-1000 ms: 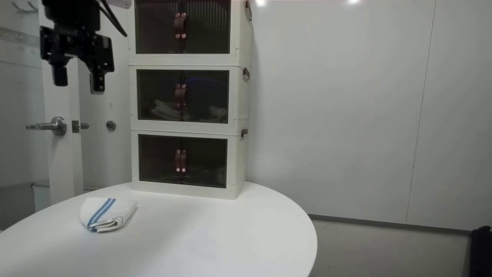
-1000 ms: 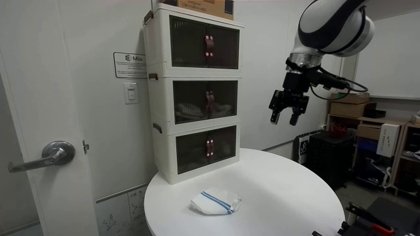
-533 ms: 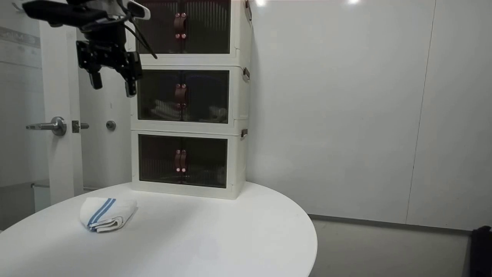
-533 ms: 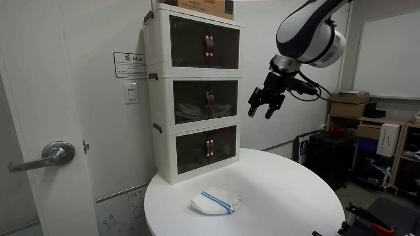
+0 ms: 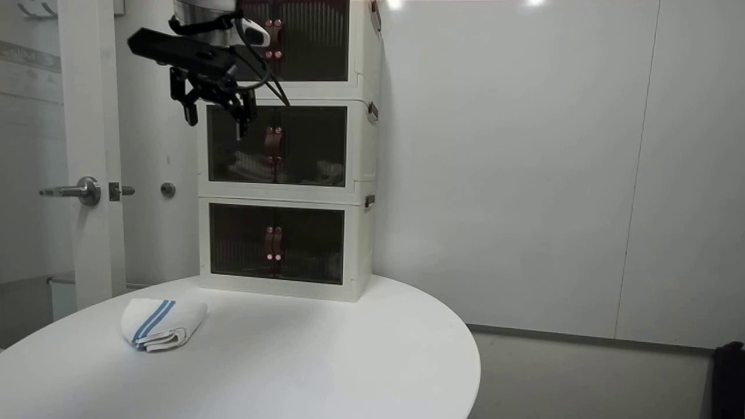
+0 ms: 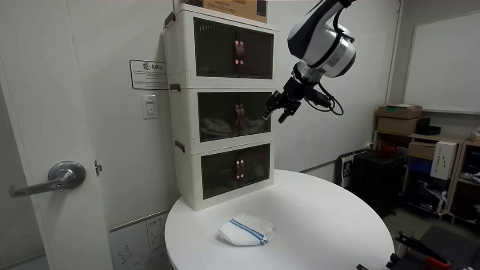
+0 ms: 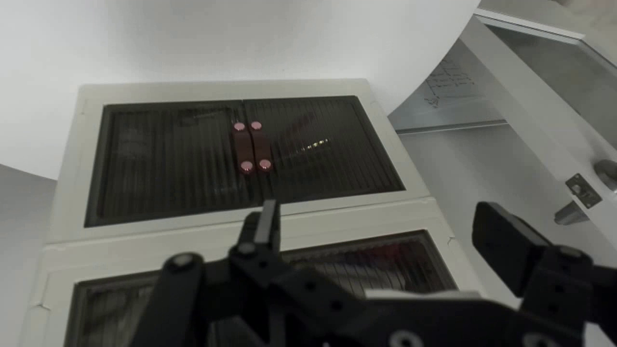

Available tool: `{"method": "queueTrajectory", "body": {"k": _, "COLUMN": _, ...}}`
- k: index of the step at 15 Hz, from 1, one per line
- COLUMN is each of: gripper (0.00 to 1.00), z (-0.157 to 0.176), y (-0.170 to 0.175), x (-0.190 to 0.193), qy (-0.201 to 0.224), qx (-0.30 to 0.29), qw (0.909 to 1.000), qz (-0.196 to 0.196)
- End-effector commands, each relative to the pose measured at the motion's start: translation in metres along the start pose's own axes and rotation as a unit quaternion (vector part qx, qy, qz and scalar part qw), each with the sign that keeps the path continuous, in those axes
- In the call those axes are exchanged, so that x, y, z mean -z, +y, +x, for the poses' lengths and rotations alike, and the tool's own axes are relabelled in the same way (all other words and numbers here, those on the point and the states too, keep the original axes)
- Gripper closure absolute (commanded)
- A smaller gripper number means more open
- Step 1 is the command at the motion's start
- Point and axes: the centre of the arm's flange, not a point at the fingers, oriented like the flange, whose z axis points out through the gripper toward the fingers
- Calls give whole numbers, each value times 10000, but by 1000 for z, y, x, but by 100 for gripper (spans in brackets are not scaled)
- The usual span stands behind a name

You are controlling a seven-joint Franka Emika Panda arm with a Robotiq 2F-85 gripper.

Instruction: Open the cabinet doors in the middle

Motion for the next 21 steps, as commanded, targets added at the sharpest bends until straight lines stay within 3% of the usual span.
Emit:
{"method": "queueTrajectory", "body": {"k": 1, "gripper": 0, "z": 50, "y": 38, "x": -21, "qy": 127, "qx": 415, "qw": 9982, "qz": 414}}
{"method": "queueTrajectory", "body": {"k": 5, "gripper": 0, "z": 76, "y": 71, "x": -27, "qy": 289, "qx": 636, "qw": 9947, "qz": 759}}
{"method": "queueTrajectory", "body": {"k": 10, "gripper": 0, "z": 93, "y": 95, "x": -54, "qy": 836, "qx": 266, "qw": 9884, "qz": 1242}}
{"method": "queueTrajectory", "body": {"k": 17, "gripper": 0, "z": 114, "y": 107, "x": -91, "qy": 1361, "qx": -186, "qw": 9768, "qz": 1641}}
{"method": "queueTrajectory", "body": {"k": 21, "gripper": 0, "z": 126, "y": 101, "x": -105, "qy": 1407, "qx": -40, "qw": 9716, "qz": 1904}}
